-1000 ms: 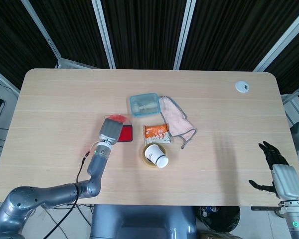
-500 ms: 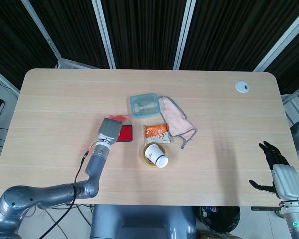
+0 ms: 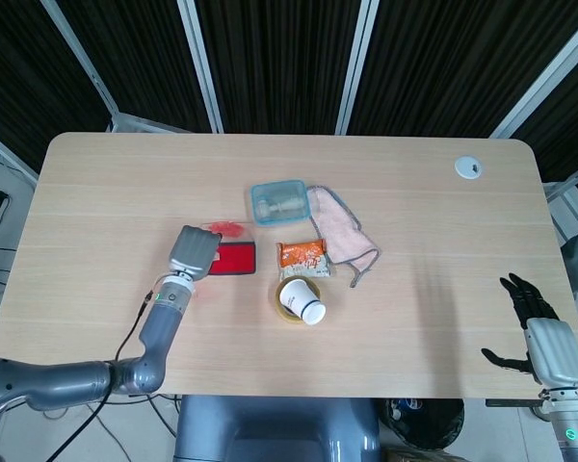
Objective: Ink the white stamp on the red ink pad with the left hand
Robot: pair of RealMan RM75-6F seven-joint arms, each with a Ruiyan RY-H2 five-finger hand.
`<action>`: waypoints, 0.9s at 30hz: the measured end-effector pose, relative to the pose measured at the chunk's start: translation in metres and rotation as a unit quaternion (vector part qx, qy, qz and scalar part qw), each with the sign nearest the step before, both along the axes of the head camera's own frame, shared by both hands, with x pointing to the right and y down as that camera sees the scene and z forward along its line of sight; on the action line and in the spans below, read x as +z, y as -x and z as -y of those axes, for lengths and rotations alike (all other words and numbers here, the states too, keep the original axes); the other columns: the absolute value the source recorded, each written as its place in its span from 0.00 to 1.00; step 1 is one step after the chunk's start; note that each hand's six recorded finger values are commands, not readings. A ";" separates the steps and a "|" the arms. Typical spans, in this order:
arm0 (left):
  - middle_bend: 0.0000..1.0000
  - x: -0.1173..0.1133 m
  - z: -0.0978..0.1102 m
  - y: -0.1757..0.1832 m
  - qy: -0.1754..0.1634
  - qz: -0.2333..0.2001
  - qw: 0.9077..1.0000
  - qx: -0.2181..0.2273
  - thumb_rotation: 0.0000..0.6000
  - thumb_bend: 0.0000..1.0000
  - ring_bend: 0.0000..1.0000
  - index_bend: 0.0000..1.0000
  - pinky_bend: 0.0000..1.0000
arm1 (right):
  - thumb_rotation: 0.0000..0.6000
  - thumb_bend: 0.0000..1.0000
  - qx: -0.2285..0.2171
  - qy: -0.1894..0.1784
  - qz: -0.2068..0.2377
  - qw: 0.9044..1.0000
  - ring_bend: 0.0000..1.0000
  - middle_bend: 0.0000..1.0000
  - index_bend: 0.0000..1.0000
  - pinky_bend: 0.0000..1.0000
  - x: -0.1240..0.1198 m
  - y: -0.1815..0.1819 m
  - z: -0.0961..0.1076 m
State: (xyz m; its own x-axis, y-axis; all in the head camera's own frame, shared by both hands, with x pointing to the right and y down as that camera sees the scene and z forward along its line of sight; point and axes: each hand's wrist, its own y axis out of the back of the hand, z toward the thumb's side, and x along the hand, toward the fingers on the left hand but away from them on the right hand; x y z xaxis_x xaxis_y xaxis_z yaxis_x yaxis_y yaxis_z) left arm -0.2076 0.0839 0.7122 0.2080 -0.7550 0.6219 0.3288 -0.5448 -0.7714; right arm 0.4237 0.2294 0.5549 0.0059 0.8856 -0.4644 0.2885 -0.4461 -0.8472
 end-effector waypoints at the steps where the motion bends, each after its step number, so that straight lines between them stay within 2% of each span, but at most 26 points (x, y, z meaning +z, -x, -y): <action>1: 0.76 0.000 -0.001 0.002 0.000 0.001 1.000 0.000 1.00 0.52 0.54 0.73 0.58 | 1.00 0.16 0.000 0.000 0.000 1.000 0.00 0.00 0.00 0.19 0.000 0.000 0.000; 15: 0.74 0.009 -0.038 0.055 0.032 0.041 0.999 0.001 1.00 0.51 0.52 0.70 0.57 | 1.00 0.16 0.000 0.000 0.003 1.000 0.00 0.00 0.00 0.18 -0.001 0.000 0.000; 27: 0.72 0.021 -0.052 0.050 0.044 0.036 0.998 0.005 1.00 0.49 0.50 0.69 0.56 | 1.00 0.16 0.000 0.000 0.004 1.000 0.00 0.00 0.00 0.18 -0.001 0.001 0.000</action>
State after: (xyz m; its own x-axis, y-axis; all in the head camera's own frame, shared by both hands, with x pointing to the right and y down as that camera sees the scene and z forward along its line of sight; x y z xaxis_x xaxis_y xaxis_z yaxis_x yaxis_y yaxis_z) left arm -0.2572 0.1363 0.7329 0.1673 -0.6943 0.7000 0.3872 -0.6067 -0.6943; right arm 0.4231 0.2295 0.5541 0.0091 0.8857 -0.4642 0.2950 -0.4459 -0.8451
